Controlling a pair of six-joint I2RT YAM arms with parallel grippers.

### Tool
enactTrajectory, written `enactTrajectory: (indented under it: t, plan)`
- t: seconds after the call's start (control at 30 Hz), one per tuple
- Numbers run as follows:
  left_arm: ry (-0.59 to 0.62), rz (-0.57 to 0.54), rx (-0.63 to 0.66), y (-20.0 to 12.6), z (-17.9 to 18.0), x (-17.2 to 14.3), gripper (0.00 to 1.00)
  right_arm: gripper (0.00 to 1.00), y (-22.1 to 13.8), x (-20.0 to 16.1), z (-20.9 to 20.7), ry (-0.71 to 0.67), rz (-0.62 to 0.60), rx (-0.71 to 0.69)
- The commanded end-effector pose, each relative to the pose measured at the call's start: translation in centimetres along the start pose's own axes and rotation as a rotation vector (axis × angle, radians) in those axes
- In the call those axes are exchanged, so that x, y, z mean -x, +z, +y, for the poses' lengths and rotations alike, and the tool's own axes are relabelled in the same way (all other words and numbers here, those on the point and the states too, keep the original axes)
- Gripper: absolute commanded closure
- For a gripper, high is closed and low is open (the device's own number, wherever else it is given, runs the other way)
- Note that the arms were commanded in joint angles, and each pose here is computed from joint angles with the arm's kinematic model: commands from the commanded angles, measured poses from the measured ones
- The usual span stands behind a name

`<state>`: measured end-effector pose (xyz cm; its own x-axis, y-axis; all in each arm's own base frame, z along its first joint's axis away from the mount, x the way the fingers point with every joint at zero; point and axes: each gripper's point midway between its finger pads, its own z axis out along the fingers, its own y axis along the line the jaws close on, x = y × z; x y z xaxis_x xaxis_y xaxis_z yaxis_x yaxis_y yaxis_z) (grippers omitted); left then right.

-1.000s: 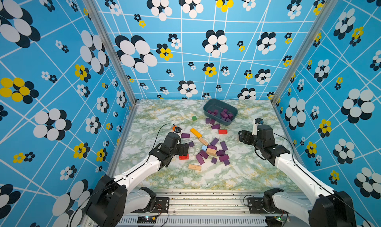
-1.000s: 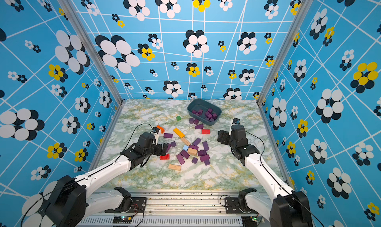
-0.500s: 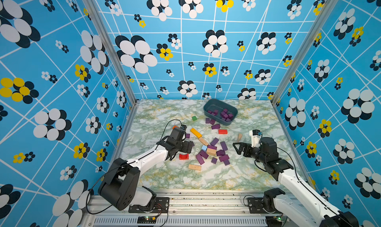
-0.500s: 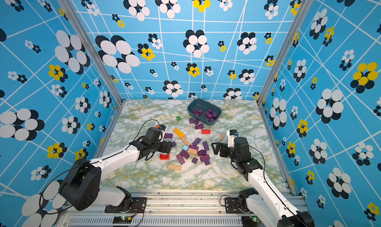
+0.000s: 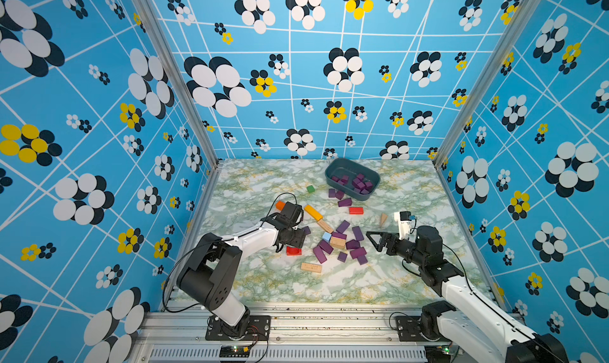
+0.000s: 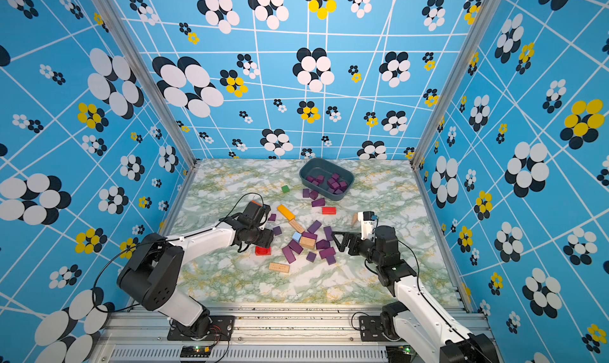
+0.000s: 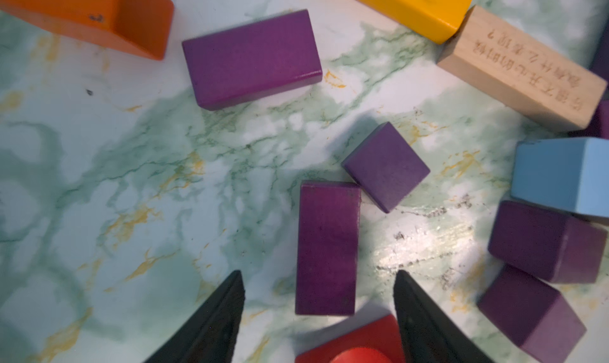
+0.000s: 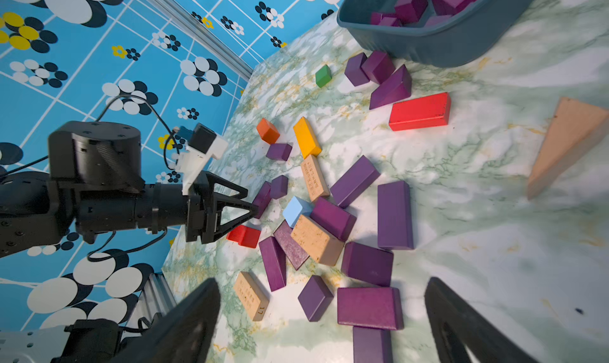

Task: Pick purple bricks into the storage bin
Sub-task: Pick up the building block from the center of the board.

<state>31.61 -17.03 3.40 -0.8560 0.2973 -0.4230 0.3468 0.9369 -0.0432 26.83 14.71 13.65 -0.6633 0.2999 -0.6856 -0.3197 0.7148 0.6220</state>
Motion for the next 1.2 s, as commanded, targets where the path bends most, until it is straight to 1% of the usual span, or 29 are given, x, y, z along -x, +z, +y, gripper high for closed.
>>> enactTrajectory:
  t: [0.0,0.03,0.1,0.13,0.17,0.33,0.4,0.5,0.63,0.7,0.83,1.03,1.17]
  plan:
    - [0.025,0.033,0.014,0.2,-0.2,0.5,0.36,0.01,0.2,-0.3,0.0,0.007,-0.012,0.020]
    - [0.028,0.043,0.020,0.4,-0.2,0.5,0.39,0.01,0.2,-0.4,-0.1,0.008,-0.009,0.018]
    - [0.038,0.061,0.032,0.7,-0.1,0.6,0.41,0.01,0.3,-0.5,-0.3,0.010,-0.006,0.012]
    - [0.048,0.064,0.035,0.7,-0.2,0.7,0.45,0.01,0.4,-0.5,-0.4,0.012,-0.007,0.005]
    - [0.055,0.066,0.041,0.7,-0.2,0.7,0.47,0.01,0.4,-0.5,-0.6,0.014,-0.009,-0.004]
    - [0.071,0.100,0.064,1.2,-0.2,0.4,0.50,0.01,0.7,-0.9,-1.4,0.023,0.006,-0.038]
    - [0.071,0.118,0.071,1.5,-0.2,0.2,0.56,0.01,0.7,-0.9,-1.6,0.024,0.007,-0.045]
    - [0.081,0.136,0.089,1.9,-0.2,0.1,0.56,0.01,0.7,-0.9,-1.7,0.020,0.008,-0.054]
    - [0.091,0.140,0.113,2.1,-0.1,0.3,0.73,0.01,0.7,-1.0,-2.1,0.013,0.008,-0.072]
    - [0.107,0.111,0.113,1.7,-0.4,0.8,0.79,0.01,0.6,-1.0,-2.2,0.012,0.006,-0.077]
    - [0.124,0.044,0.110,-0.1,-1.3,2.8,0.82,0.01,0.6,-0.9,-2.2,0.014,0.003,-0.078]
    - [0.180,-0.129,0.051,-4.4,-5.1,8.5,0.82,0.01,0.8,-0.8,-2.2,0.042,-0.010,-0.071]
    - [0.202,-0.292,-0.041,-7.1,-8.8,13.1,0.82,0.01,0.9,-0.7,-2.7,0.068,-0.021,-0.094]
